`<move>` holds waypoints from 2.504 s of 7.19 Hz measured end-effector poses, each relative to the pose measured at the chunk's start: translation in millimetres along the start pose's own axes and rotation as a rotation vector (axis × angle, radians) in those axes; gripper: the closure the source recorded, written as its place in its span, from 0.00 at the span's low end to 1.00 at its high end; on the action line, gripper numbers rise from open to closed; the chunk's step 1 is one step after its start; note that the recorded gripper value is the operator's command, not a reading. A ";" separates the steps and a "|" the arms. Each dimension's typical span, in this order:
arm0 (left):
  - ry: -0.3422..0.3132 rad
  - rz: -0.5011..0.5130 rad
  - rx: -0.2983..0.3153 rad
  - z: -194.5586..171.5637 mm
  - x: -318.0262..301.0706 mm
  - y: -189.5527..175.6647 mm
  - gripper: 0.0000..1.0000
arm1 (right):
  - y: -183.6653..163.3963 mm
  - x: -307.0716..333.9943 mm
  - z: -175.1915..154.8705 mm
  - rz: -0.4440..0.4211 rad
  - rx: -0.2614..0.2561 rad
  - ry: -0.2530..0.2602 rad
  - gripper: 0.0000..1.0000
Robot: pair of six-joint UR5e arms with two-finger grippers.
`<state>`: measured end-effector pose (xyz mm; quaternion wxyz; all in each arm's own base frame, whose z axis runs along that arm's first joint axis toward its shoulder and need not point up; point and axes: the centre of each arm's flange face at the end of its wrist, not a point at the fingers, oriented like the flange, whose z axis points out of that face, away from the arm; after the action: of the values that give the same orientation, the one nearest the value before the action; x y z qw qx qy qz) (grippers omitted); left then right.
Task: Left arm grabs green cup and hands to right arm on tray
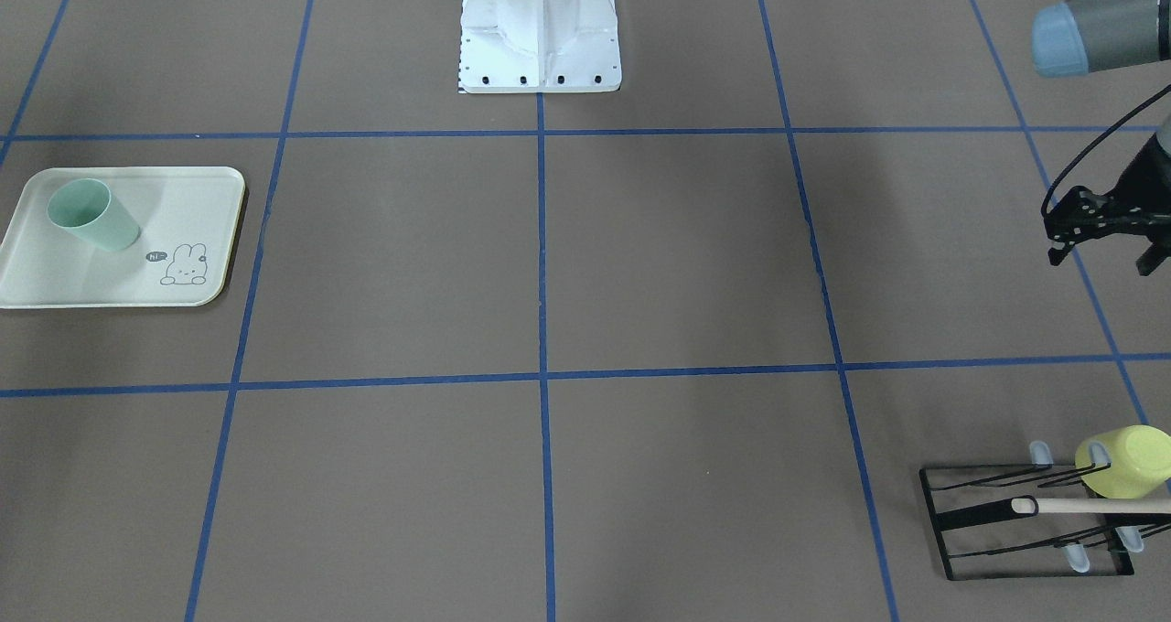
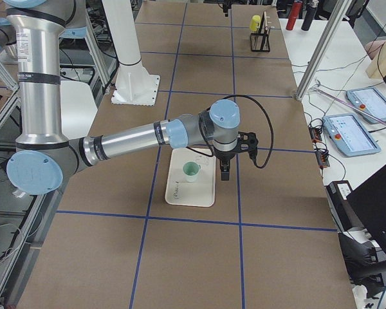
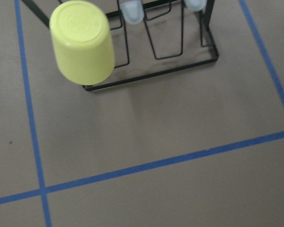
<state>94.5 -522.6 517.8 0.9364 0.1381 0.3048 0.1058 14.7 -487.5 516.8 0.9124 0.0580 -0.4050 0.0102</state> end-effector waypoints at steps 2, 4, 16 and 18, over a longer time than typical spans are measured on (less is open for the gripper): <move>-0.032 0.067 -0.090 -10.0 -44.2 13.4 0.00 | -2.4 6.7 4.5 -0.042 -0.017 0.010 0.00; 0.020 0.054 -0.155 -20.7 -68.4 24.7 0.00 | -2.5 10.0 10.3 -0.073 -0.031 0.014 0.00; 0.242 -0.096 -0.162 -30.9 -129.3 61.9 0.00 | -4.3 23.2 7.4 -0.134 -0.078 0.108 0.00; 0.242 -0.100 -0.163 -30.6 -129.6 62.7 0.00 | -4.3 23.9 12.0 -0.134 -0.085 0.113 0.00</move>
<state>-33.6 -494.3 584.6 0.9051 0.0325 0.4122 0.0994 22.1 -493.8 542.0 0.9341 0.0453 -0.3482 -0.0649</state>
